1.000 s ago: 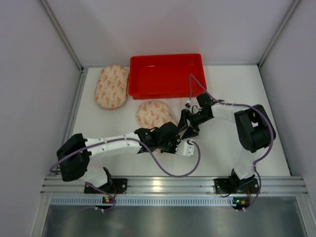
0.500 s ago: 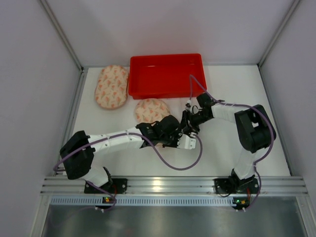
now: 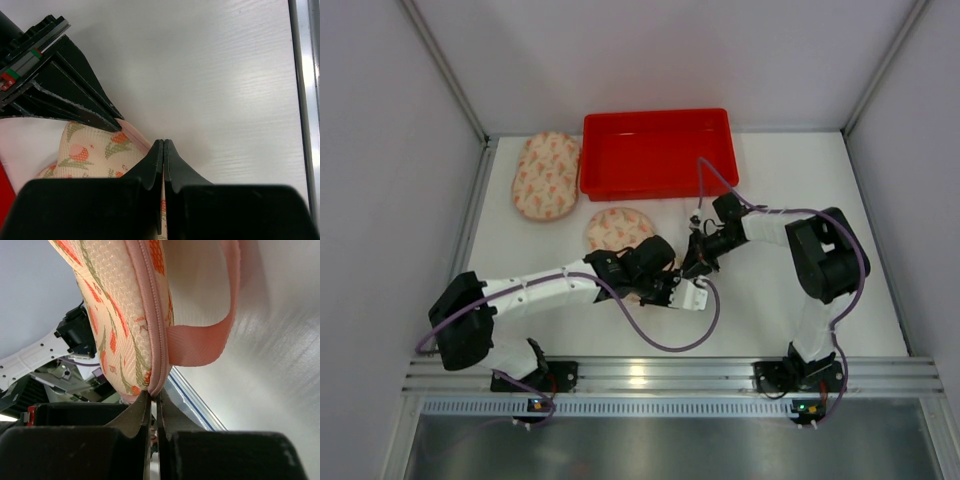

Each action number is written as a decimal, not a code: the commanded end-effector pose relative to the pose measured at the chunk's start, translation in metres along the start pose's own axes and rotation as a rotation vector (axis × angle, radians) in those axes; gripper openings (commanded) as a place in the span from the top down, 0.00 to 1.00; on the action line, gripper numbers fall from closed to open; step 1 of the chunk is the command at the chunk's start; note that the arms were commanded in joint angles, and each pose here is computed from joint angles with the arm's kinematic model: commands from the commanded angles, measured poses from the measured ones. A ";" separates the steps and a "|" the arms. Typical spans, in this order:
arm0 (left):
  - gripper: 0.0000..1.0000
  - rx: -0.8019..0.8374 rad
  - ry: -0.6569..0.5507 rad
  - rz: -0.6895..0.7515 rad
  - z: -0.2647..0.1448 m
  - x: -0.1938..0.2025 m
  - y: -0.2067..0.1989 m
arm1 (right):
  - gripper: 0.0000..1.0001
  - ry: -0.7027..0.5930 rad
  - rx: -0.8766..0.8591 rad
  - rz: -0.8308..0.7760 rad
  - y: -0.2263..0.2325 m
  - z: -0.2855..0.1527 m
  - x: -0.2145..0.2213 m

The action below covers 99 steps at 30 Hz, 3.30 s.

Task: Place the bra in the laundry bag and zip it closed
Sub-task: Zip the laundry bag at the center of the board, then adjust the bra in the laundry bag.

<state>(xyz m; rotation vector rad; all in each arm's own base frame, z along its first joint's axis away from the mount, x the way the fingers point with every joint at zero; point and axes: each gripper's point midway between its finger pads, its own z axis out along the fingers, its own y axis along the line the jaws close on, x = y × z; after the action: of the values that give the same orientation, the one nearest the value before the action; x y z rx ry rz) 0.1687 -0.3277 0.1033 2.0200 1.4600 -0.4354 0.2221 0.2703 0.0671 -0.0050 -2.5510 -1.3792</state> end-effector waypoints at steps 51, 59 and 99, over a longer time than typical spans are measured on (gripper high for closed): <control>0.01 -0.607 0.180 0.033 -0.057 0.061 0.021 | 1.00 0.020 -0.198 0.062 0.028 -0.003 0.008; 0.01 -0.697 0.148 0.027 -0.054 0.048 0.041 | 1.00 0.023 -0.200 0.060 0.032 -0.001 0.009; 0.19 -0.275 0.097 0.072 -0.064 0.040 -0.026 | 1.00 0.044 -0.215 0.009 0.042 -0.002 0.008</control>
<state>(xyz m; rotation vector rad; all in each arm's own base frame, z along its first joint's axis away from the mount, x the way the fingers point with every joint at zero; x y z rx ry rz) 0.1466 -0.2541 0.1201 1.8682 1.3756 -0.1575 0.2179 0.2851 0.0928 -0.0760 -2.3924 -1.5665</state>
